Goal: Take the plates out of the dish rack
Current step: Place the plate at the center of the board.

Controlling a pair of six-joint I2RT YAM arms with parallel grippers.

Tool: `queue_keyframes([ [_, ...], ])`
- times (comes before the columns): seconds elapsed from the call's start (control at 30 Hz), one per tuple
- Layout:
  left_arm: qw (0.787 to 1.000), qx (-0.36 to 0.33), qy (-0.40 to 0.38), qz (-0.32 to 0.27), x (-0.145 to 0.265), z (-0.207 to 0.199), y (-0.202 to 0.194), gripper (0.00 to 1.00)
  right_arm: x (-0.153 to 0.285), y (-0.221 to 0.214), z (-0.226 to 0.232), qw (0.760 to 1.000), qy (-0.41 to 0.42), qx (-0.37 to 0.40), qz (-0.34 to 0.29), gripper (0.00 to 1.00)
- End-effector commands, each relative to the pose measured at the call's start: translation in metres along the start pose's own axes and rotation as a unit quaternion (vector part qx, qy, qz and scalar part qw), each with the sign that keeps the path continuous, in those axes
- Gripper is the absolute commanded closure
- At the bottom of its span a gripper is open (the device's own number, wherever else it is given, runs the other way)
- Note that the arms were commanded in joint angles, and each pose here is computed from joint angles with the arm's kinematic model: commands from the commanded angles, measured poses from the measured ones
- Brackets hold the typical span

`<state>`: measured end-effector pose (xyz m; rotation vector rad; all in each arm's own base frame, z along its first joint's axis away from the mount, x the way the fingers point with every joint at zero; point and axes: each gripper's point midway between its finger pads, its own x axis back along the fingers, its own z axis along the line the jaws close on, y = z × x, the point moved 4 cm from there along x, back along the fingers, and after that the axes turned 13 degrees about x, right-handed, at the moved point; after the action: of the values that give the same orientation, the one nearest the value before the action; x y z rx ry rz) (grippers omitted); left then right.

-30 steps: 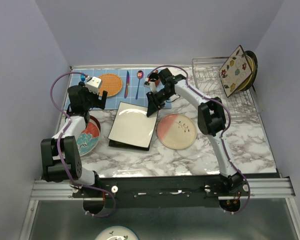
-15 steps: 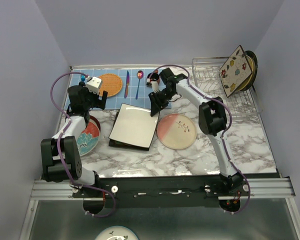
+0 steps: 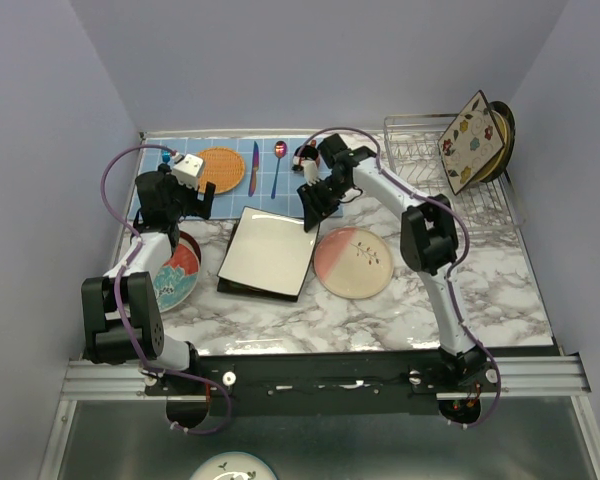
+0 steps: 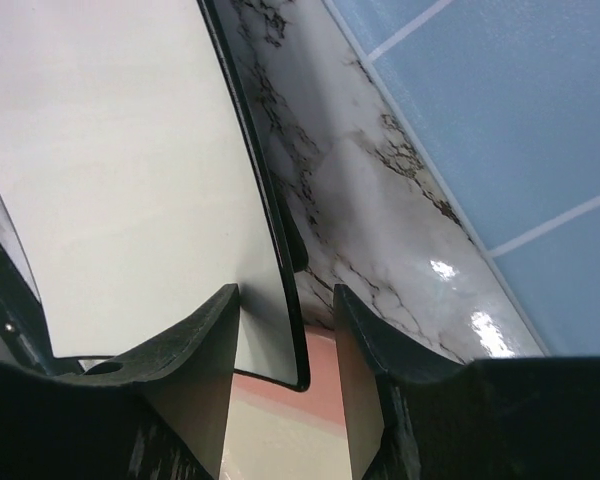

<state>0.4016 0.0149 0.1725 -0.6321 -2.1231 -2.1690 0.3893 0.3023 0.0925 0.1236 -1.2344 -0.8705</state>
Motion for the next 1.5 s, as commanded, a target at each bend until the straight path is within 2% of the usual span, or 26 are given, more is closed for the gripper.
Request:
queue_keyframes([
  [0.0,1.0,-0.003,-0.011,-0.011,0.004,-0.004,0.001,0.01,0.029,0.004,-0.017,0.995,-0.1,0.026,0.011,0.5],
  [0.33,1.0,0.005,-0.018,-0.015,0.008,-0.008,0.002,0.01,0.053,0.015,-0.01,0.991,-0.132,0.035,-0.002,0.5],
  [0.53,1.0,0.018,-0.02,-0.006,0.012,-0.011,-0.004,0.01,0.082,0.023,-0.01,0.979,-0.197,0.042,-0.013,0.52],
  [0.67,0.999,0.038,-0.035,0.006,0.014,-0.021,-0.006,0.01,0.121,0.02,-0.024,0.95,-0.309,0.041,-0.017,0.55],
  [0.7,0.998,0.04,-0.038,0.006,0.015,-0.022,-0.006,0.01,0.141,0.027,-0.021,0.94,-0.335,0.047,-0.039,0.55],
  [0.83,0.997,0.059,-0.042,0.006,0.016,-0.03,0.0,0.02,0.2,0.016,-0.045,0.905,-0.422,0.018,-0.045,0.57],
  [0.9,0.997,0.062,-0.049,0.004,0.015,-0.036,0.005,0.02,0.225,0.011,-0.054,0.896,-0.441,0.0,-0.053,0.58],
  [1.13,0.996,0.071,-0.053,0.005,0.016,-0.046,0.008,0.02,0.337,-0.026,-0.098,0.837,-0.536,-0.071,-0.089,0.59],
  [1.37,0.997,0.067,-0.042,0.011,0.016,-0.044,-0.006,0.02,0.407,-0.05,-0.116,0.782,-0.608,-0.096,-0.093,0.59],
  [1.47,0.997,0.067,-0.04,0.018,0.014,-0.043,-0.013,0.02,0.428,-0.06,-0.122,0.768,-0.624,-0.108,-0.095,0.59],
])
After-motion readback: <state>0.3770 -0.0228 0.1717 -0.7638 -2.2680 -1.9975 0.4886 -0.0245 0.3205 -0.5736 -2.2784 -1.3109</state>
